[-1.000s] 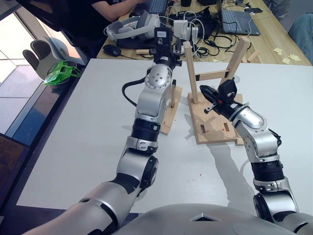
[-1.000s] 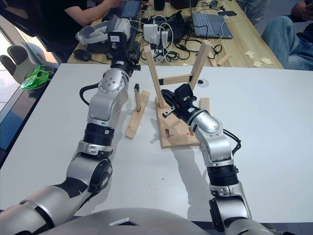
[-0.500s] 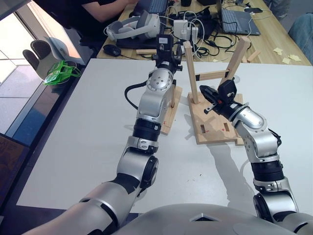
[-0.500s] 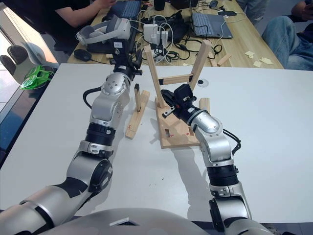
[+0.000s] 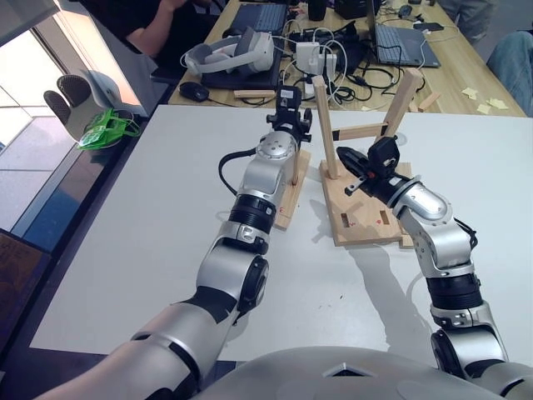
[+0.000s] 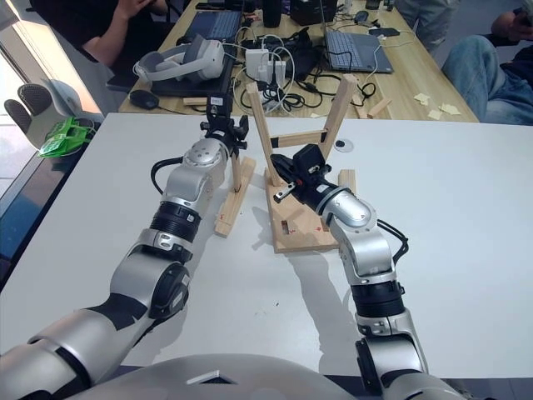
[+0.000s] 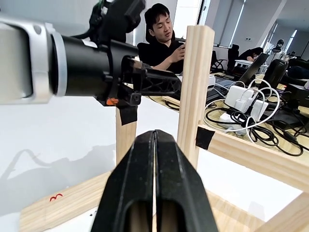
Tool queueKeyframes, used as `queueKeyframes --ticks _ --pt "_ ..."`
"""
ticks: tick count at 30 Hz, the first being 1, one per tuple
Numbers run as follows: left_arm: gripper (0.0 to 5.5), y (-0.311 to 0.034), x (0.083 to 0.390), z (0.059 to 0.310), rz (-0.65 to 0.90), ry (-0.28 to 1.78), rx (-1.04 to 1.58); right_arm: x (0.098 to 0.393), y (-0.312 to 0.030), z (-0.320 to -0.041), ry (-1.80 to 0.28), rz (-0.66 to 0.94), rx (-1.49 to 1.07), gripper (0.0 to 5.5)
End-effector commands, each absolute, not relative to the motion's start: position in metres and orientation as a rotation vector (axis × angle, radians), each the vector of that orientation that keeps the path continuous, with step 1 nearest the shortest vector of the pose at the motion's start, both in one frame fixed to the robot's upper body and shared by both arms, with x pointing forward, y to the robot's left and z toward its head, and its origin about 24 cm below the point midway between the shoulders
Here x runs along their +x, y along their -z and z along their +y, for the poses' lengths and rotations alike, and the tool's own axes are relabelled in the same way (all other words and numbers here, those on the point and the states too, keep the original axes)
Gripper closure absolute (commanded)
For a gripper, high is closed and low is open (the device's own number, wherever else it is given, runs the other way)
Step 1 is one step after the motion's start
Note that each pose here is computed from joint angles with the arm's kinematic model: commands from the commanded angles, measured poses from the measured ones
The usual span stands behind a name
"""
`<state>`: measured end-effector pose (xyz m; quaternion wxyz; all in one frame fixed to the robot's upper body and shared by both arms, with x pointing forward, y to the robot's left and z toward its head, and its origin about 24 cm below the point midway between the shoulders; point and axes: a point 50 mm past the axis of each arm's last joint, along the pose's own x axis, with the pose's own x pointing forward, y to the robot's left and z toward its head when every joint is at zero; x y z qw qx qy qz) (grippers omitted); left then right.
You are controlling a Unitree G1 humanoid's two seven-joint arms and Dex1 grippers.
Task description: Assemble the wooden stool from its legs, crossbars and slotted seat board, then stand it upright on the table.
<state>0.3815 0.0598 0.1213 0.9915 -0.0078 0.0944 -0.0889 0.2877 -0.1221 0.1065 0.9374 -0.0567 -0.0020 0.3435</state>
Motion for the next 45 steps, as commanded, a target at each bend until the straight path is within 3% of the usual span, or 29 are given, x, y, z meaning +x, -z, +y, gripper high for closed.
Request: queueKeyframes --ticks 1,3,6,9,11,14,19,24,29,37,45 --pt "3.02 -0.149 0.378 0.065 0.148 0.178 -0.065 0.291 -0.109 -0.125 -0.688 -0.006 -0.124 5.50" --pt "3.02 -0.183 0.373 0.070 0.042 0.177 -0.077 0.291 -0.110 -0.126 -0.683 -0.010 -0.123 5.50" --pt "3.02 -0.199 0.367 0.097 -0.016 0.089 -0.027 0.292 -0.111 -0.127 -0.680 -0.014 -0.125 5.50" --pt "3.02 -0.166 0.359 0.128 0.124 0.046 0.056 0.291 -0.110 -0.130 -0.671 -0.013 -0.127 5.50" --pt "3.02 -0.135 0.350 0.133 0.238 0.078 0.107 0.291 -0.110 -0.130 -0.667 -0.012 -0.126 5.50" --pt "3.02 -0.114 0.345 0.122 0.302 0.133 0.107 0.290 -0.109 -0.128 -0.670 -0.013 -0.123 5.50" --pt "3.02 -0.110 0.350 0.089 0.281 0.256 0.113 0.294 -0.113 -0.134 -0.648 -0.019 -0.098 5.50" --pt "3.02 -0.080 0.337 0.069 0.375 0.440 0.224 0.322 -0.158 -0.169 -0.470 -0.136 0.123 5.50" --pt "3.02 -0.050 0.320 0.063 0.478 0.596 0.332 0.329 -0.165 -0.181 -0.394 -0.162 0.218 5.50" --pt "3.02 -0.085 0.336 0.062 0.394 0.627 0.394 0.322 -0.149 -0.175 -0.374 -0.134 0.216 5.50" --pt "3.02 -0.070 0.323 0.070 0.589 0.710 0.403 0.322 -0.142 -0.172 -0.355 -0.134 0.181 5.50"
